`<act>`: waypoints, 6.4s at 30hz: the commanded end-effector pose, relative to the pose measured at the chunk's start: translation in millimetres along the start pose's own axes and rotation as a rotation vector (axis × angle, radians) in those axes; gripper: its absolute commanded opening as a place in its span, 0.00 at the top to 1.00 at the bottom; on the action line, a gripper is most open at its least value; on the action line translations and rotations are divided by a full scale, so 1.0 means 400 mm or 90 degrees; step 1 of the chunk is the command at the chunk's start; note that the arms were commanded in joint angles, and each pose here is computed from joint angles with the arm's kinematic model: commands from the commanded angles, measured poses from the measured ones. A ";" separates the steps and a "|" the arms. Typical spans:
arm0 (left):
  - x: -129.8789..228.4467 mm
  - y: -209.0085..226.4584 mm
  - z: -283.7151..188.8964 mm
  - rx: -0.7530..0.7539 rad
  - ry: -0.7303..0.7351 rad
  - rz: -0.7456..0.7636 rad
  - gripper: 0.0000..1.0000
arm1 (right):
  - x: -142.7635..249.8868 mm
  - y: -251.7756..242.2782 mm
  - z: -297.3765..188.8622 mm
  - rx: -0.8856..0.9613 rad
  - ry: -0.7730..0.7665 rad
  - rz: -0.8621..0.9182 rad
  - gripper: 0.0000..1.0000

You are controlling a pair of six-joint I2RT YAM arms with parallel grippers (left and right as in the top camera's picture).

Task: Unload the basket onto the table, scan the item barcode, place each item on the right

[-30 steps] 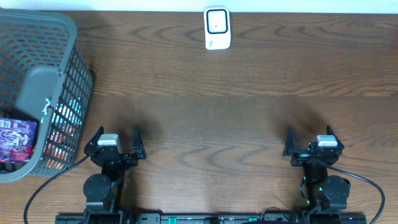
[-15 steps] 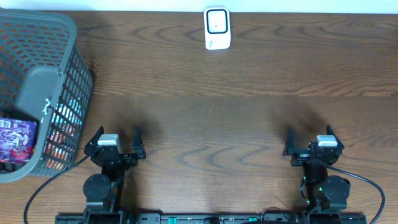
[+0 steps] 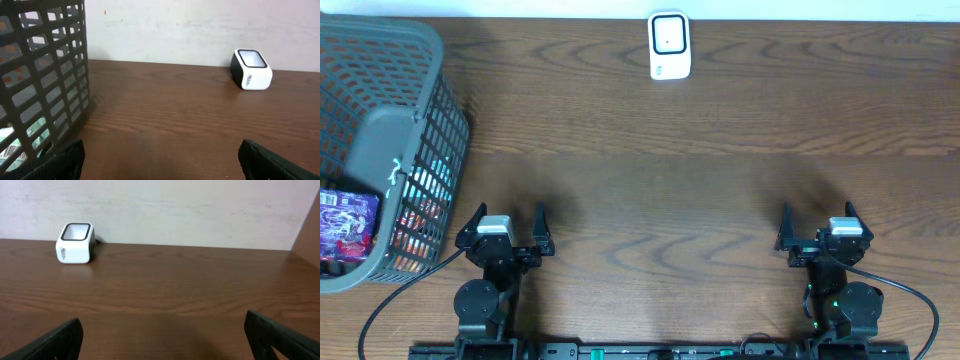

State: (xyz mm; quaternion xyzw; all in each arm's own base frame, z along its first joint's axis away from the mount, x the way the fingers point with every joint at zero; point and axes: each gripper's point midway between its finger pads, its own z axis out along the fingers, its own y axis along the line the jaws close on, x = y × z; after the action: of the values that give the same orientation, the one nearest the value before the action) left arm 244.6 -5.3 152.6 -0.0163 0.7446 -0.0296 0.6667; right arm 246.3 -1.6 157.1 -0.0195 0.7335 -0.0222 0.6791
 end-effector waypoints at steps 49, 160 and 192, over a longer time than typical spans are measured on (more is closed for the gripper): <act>0.038 0.003 0.003 -0.002 0.027 0.008 0.02 | 0.002 0.006 0.000 -0.007 -0.001 -0.004 0.01; -0.369 0.770 -0.036 -0.747 0.331 -0.289 0.02 | 0.002 0.006 0.000 -0.007 -0.001 -0.004 0.01; -0.003 0.863 0.033 -0.623 0.705 -0.067 0.04 | 0.002 0.006 0.000 -0.007 -0.001 -0.004 0.01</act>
State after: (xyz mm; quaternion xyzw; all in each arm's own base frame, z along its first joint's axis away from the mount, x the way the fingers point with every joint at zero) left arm 268.4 338.8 149.6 -0.3374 0.8910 0.2729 0.1331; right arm 246.4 -1.0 157.1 -0.0205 0.7333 -0.0211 0.6792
